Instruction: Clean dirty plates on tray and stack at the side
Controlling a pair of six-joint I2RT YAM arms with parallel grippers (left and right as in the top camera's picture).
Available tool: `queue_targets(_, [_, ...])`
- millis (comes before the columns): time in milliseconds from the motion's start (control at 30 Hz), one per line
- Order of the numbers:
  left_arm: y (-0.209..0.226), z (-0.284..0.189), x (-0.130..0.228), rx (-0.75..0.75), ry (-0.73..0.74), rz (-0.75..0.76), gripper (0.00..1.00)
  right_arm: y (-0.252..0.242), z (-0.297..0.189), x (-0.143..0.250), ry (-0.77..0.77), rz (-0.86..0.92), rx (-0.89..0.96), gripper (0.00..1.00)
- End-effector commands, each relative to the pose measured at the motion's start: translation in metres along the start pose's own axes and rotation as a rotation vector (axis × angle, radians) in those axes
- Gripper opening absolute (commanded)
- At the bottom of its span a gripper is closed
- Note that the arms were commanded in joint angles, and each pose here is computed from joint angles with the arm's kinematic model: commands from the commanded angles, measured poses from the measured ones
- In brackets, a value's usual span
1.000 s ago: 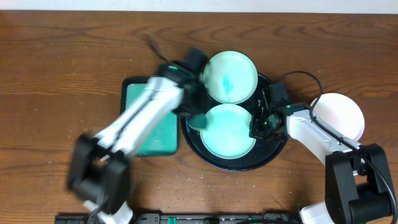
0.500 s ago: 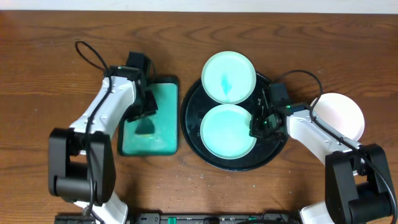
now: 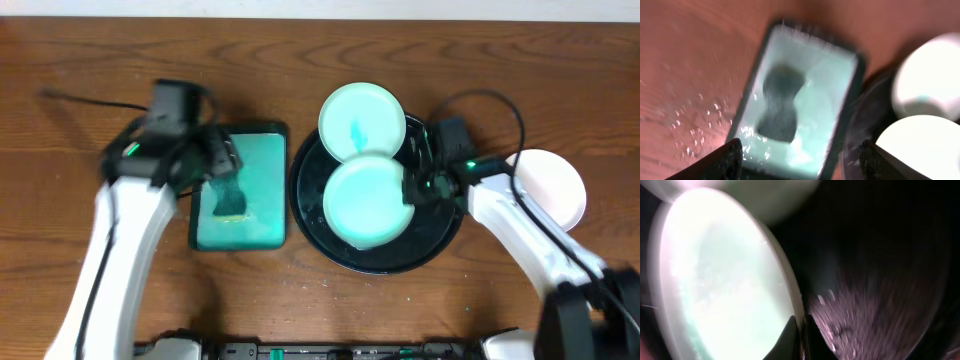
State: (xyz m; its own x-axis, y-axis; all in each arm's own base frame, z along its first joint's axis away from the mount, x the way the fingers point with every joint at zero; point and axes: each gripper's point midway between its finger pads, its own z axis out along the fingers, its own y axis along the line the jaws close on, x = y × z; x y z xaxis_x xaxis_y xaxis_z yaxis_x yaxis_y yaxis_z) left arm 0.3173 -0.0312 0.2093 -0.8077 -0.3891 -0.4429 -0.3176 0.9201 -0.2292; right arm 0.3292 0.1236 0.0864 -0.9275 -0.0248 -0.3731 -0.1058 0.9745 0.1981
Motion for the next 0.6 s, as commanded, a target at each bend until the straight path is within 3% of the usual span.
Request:
queue_targets(0, [0.006, -0.073, -0.024, 0.082, -0.236, -0.040, 0.75, 0.038, -0.058, -0.058, -0.267, -0.177, -0.005, 0.01])
queue_targets(133, [0.009, -0.137, -0.027, 0.171, -0.443, -0.053, 0.77, 0.101, -0.080, -0.087, -0.474, -0.362, -0.080, 0.01])
queue_targets(167, [0.010, -0.153, -0.026, 0.192, -0.494, -0.053, 0.83, 0.116, -0.082, -0.091, -0.513, -0.400, -0.094, 0.01])
queue_targets(233, [0.012, -0.179, -0.019, 0.229, -0.567, -0.053, 0.83, 0.148, -0.083, -0.097, -0.594, -0.471, -0.108, 0.01])
queue_targets(467, [0.020, -0.226, 0.001, 0.297, -0.703, -0.051, 0.84, 0.218, -0.050, -0.099, -0.753, -0.698, -0.028, 0.01])
queue_targets(567, [0.021, -0.231, 0.004, 0.305, -0.718, -0.051, 0.84, 0.233, -0.065, -0.100, -0.839, -0.714, 0.027, 0.01])
